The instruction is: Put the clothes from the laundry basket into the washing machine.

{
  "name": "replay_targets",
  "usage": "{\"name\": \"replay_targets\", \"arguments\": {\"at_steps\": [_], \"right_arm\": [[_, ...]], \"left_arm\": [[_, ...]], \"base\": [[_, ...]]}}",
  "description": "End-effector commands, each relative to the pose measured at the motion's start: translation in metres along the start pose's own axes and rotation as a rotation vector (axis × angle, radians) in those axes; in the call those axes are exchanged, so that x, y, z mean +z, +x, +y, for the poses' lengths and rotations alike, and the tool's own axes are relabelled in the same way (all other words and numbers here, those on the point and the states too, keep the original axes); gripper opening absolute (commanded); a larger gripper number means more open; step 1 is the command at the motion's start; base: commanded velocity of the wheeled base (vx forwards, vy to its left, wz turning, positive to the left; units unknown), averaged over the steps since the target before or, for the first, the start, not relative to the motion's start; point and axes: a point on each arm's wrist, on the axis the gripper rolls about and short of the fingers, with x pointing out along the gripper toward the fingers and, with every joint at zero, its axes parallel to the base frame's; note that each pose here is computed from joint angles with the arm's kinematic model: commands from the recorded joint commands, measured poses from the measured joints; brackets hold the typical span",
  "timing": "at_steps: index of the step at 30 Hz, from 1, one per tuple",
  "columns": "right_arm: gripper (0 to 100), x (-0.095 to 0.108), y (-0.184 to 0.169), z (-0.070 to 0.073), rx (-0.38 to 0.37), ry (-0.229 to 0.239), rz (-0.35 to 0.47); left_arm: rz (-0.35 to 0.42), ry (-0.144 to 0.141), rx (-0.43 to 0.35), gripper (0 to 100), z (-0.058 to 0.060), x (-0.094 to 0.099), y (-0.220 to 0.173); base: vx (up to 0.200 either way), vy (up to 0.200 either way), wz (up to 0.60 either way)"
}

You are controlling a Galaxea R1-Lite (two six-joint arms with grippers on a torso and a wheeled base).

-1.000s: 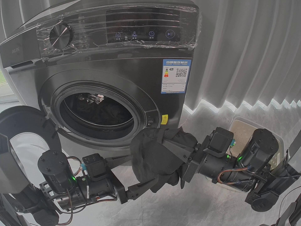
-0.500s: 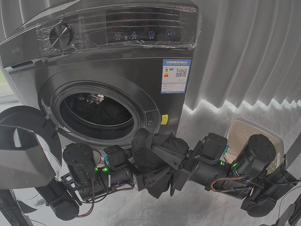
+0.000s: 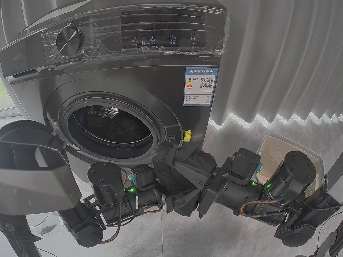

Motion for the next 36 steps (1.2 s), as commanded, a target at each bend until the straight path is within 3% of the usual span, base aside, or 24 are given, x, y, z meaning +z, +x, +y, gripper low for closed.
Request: {"name": "replay_targets", "arguments": {"at_steps": [1, 11, 12, 18, 27, 36], "right_arm": [[0, 0.002, 0.001, 0.000, 0.000, -0.001, -0.011], [0, 0.006, 0.003, -0.003, -0.009, -0.004, -0.027], [0, 0.006, 0.003, -0.003, -0.011, -0.004, -0.030], [0, 0.008, 0.003, -0.006, -0.022, -0.006, -0.037], [0, 0.018, 0.000, -0.047, -0.173, -0.030, -0.080], [0, 0.009, -0.002, -0.065, -0.231, -0.027, -0.048]], "left_arm": [[0.010, -0.003, 0.003, 100, 0.002, -0.006, 0.006], [0.004, -0.002, 0.008, 100, 0.004, -0.005, 0.007], [0.002, -0.002, 0.008, 0, 0.004, -0.004, 0.007], [-0.004, -0.002, 0.005, 0, 0.003, -0.003, 0.007], [-0.072, 0.012, 0.002, 0, -0.006, 0.024, -0.016], [-0.129, 0.025, -0.003, 0, -0.015, 0.044, -0.037]], "base": [[0.000, 0.000, 0.00], [0.000, 0.000, 0.00], [0.000, 0.000, 0.00], [0.000, 0.000, 0.00], [0.000, 0.000, 0.00], [0.000, 0.000, 0.00]]}}
